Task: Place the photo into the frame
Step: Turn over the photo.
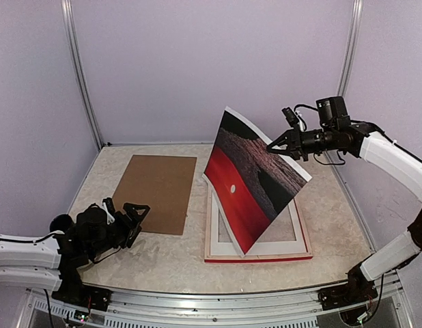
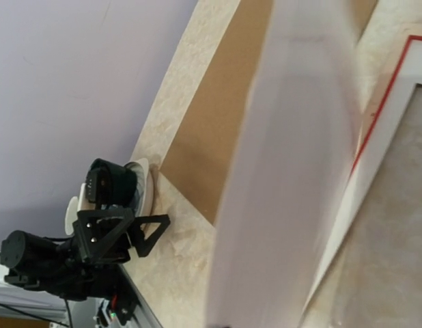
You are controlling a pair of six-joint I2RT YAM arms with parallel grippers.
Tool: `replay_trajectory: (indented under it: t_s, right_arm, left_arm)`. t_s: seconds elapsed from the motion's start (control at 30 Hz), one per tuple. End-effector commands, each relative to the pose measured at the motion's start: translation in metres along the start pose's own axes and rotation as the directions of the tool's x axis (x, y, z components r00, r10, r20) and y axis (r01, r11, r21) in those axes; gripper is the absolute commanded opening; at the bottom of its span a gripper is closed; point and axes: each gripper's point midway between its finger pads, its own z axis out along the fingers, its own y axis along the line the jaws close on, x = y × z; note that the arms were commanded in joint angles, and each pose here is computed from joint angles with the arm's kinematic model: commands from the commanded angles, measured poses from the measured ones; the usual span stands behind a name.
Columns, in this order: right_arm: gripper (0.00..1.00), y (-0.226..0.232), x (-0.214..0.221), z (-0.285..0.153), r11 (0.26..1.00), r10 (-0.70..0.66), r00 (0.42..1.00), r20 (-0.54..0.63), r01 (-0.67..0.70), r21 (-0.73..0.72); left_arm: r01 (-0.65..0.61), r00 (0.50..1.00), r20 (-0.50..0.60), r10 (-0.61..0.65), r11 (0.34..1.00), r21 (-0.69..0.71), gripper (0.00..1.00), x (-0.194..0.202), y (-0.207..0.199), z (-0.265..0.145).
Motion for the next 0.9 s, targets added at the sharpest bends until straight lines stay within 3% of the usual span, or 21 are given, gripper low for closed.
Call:
replay_trajectory:
  t_s: [0.0, 0.27, 0.53, 0.87]
  right_arm:
    - [0.07, -0.006, 0.002, -0.028, 0.995, -0.027, 0.999, 0.023, 0.024, 0.092]
    - [0.07, -0.013, -0.012, -0.071, 0.948, -0.093, 0.989, 0.114, 0.053, 0.315]
    - [0.04, -0.016, -0.016, -0.088, 0.915, -0.141, 0.979, 0.147, 0.073, 0.396]
    - [0.02, -0.002, -0.041, -0.143, 0.829, -0.248, 0.927, 0.281, 0.053, 0.557]
  left_arm:
    - [-0.006, 1.0, 0.001, 0.006, 0.999, 0.046, 0.99, -0.003, -0.017, 0.003]
    - [-0.027, 0.999, -0.02, 0.027, 0.999, 0.032, 0.99, 0.002, -0.019, 0.012]
    - [-0.042, 0.998, -0.049, 0.043, 0.999, 0.019, 0.99, 0.008, -0.019, 0.021]
    - [-0.053, 0.996, -0.066, 0.054, 0.998, 0.017, 0.99, 0.011, -0.023, 0.028]
